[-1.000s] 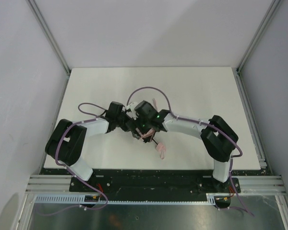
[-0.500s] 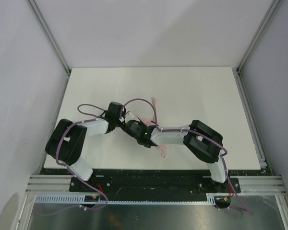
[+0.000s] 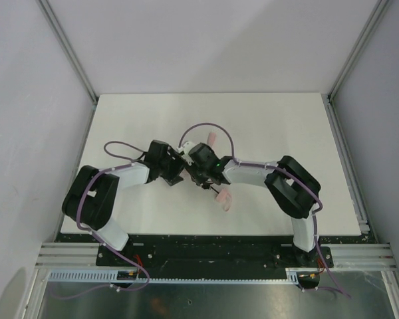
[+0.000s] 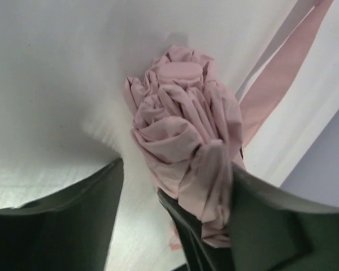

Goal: Put away the umbrella

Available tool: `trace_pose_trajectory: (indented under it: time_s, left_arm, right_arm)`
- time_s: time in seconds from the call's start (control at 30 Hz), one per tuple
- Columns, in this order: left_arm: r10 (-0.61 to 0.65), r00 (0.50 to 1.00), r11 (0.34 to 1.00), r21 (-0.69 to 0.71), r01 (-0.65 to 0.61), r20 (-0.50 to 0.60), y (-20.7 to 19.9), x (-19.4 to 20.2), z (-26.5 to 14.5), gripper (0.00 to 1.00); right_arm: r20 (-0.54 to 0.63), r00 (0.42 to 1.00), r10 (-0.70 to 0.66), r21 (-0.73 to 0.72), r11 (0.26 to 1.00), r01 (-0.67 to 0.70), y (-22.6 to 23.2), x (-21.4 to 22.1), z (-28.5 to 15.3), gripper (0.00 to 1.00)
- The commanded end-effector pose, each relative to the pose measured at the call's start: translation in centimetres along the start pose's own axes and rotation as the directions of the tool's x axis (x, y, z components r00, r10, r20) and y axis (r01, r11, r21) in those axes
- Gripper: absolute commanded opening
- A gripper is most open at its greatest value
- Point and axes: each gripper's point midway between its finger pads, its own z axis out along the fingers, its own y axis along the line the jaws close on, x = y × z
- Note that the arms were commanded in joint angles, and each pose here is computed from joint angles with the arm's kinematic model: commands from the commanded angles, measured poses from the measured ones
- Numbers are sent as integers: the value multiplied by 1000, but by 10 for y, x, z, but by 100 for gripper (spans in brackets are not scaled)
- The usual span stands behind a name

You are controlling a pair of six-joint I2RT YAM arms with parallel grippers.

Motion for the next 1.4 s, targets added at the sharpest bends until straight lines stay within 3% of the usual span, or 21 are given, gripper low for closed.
trace_pose_trajectory:
  time_s: [0.0, 0.07, 0.13, 0.3, 0.5, 0.67, 0.8, 0.93, 1.0, 1.1, 1.17, 1.27, 1.37]
  left_arm:
    - [92, 993, 993, -66, -97, -78, 23, 17, -20, 84]
    - [100, 993, 993, -49, -104, -69, 18, 13, -23, 96]
    - [107, 992, 993, -43, -110, -68, 17, 12, -24, 98]
    - [105, 988, 990, -83, -115, -114, 28, 24, -12, 99]
    - [92, 988, 978, -173, -113, -125, 52, 34, 4, 97]
    - [104, 990, 969, -215, -124, -100, 60, 28, 13, 81]
    - [115, 989, 959, -250, -134, -88, 71, 25, 17, 53]
    - [113, 989, 959, -250, -133, -93, 72, 27, 16, 25]
    - [105, 990, 960, -250, -127, -97, 72, 29, 16, 11]
    - [91, 989, 961, -252, -117, -113, 74, 33, 17, 2]
    - [82, 989, 961, -251, -111, -123, 75, 35, 17, 1]
    - [72, 989, 963, -248, -103, -132, 74, 37, 16, 0]
    - [60, 988, 964, -248, -94, -142, 75, 40, 16, 0]
  right_arm:
    - [-376, 920, 110, -247, 945, -213, 22, 121, 13, 0]
    - [-392, 911, 130, -301, 917, -261, 26, 122, 11, 0]
    - [-405, 901, 155, -365, 876, -315, 32, 121, 9, 0]
    - [-453, 859, 238, -478, 749, -460, 39, 118, 5, 0]
    - [-501, 815, 292, -527, 644, -554, 40, 119, 4, 0]
    - [-514, 797, 316, -548, 594, -589, 36, 116, 2, 0]
    - [-518, 789, 331, -563, 563, -606, 31, 109, -1, 0]
    - [-483, 800, 356, -550, 588, -593, 23, 92, -1, 2]
    - [-441, 813, 381, -519, 630, -577, 15, 79, 1, 13]
    - [-360, 844, 398, -455, 714, -531, 0, 59, -1, 28]
    - [-297, 868, 398, -424, 760, -493, -9, 42, -8, 46]
    - [-183, 914, 362, -352, 844, -405, -21, 15, -21, 81]
    - [-82, 952, 296, -258, 916, -307, -27, -5, -36, 93]
